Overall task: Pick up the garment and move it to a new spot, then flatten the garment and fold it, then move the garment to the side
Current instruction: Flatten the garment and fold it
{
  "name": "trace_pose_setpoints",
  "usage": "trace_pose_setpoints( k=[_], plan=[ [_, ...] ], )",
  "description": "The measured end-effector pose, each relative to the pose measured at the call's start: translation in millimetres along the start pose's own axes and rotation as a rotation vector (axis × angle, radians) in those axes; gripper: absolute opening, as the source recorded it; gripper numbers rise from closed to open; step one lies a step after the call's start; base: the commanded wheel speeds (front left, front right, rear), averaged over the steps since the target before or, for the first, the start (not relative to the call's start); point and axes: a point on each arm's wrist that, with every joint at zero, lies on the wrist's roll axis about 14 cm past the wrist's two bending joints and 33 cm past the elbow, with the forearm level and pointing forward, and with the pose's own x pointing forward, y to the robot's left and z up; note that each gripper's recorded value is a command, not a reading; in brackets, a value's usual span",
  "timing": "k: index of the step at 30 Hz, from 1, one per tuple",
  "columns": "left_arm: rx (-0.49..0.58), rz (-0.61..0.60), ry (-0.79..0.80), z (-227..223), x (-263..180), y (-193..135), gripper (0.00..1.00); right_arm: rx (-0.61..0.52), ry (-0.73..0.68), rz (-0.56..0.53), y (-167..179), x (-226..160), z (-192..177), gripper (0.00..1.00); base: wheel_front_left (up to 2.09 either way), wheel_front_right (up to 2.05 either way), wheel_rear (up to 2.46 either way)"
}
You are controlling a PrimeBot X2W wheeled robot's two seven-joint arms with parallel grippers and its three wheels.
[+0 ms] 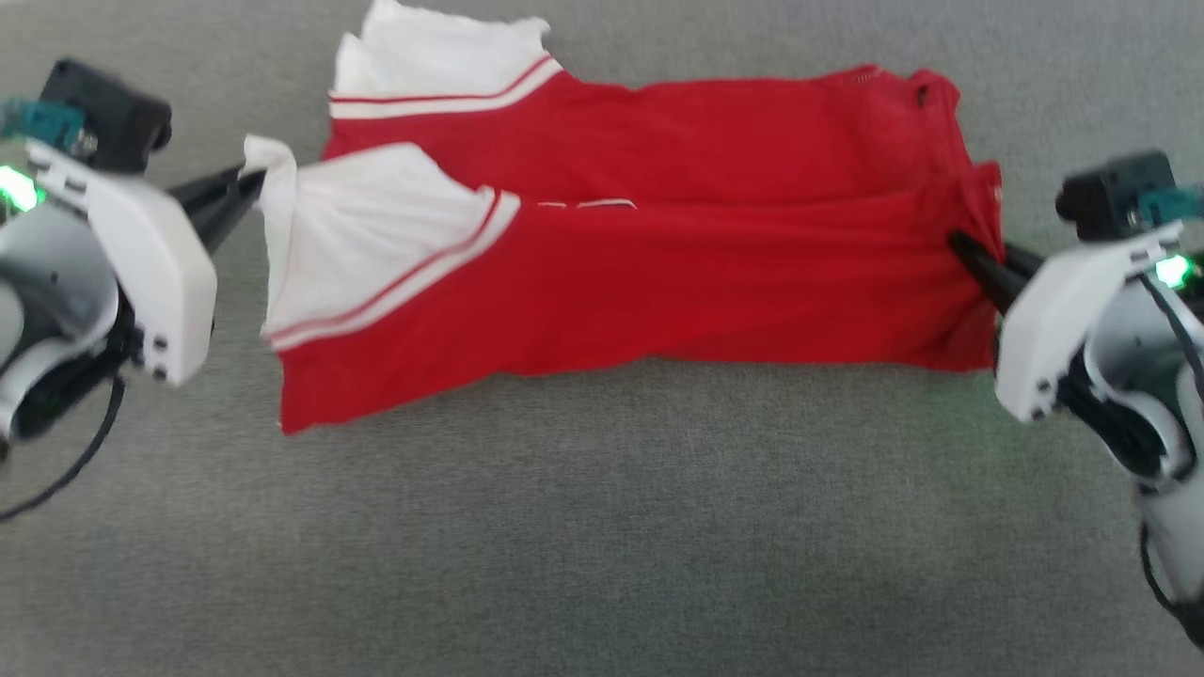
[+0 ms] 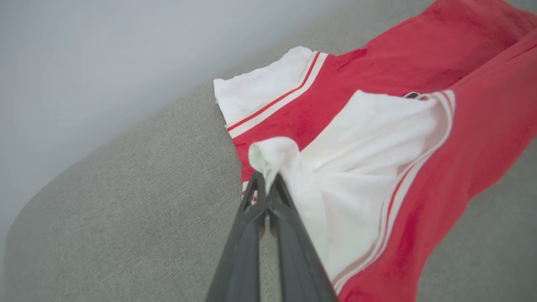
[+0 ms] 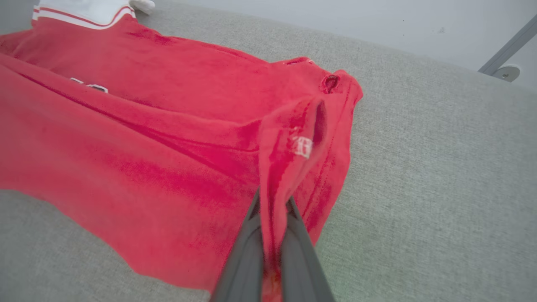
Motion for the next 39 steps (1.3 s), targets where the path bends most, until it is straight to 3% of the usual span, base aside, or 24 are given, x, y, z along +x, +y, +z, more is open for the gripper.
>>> trace_pose_setpoints(
  k=[11,12,14,15,16,17,18,19,25,32,39],
  plan=[
    [-0.075,-0.061,0.182,-58.1,81.0,-4.4,0.00,0.051,0.145,-0.052,-10.1,46.0,-36.4,0.00,0.00,0.00,0.00],
    [-0.096,-0.063,0.201,-64.1,84.8,-5.7,0.00,0.053,0.152,-0.051,-10.2,48.3,-37.2,0.08,0.00,0.00,0.00],
    [-0.130,-0.056,0.232,-72.2,89.3,-5.1,0.00,0.039,0.167,-0.048,-9.3,51.2,-39.2,0.42,0.00,0.00,0.00],
    [-0.145,-0.054,0.242,-73.6,90.0,-4.4,0.02,0.043,0.167,-0.045,-8.6,52.1,-38.7,0.71,0.00,0.00,0.00],
    [-0.151,-0.049,0.248,-73.8,90.2,-3.1,0.29,0.043,0.170,-0.039,-6.7,52.6,-38.6,1.00,0.00,0.00,0.00],
    [-0.158,-0.046,0.253,-73.8,90.0,-3.0,0.55,0.036,0.173,-0.036,-5.5,52.4,-38.4,1.00,0.00,0.00,0.00],
    [-0.180,-0.044,0.253,-73.2,89.6,-3.0,0.96,0.039,0.170,-0.033,-4.9,51.9,-36.9,1.00,0.00,0.00,0.00],
    [-0.203,-0.040,0.257,-73.0,88.0,-2.3,1.00,0.045,0.166,-0.029,-4.0,51.0,-35.4,1.00,0.00,0.00,0.00],
    [-0.211,-0.007,0.247,-61.3,67.4,8.9,1.00,0.033,0.108,-0.036,-9.1,34.5,-22.2,1.00,0.00,0.00,0.00],
    [-0.243,0.013,0.241,-51.2,37.6,12.0,1.00,0.037,-0.060,-0.049,-11.2,10.0,9.4,1.00,0.00,0.00,0.00],
    [-0.282,-0.044,0.226,-45.9,9.4,-24.6,1.00,0.042,-0.355,-0.118,-16.0,-34.3,55.0,1.00,0.00,0.00,0.00]
  ],
)
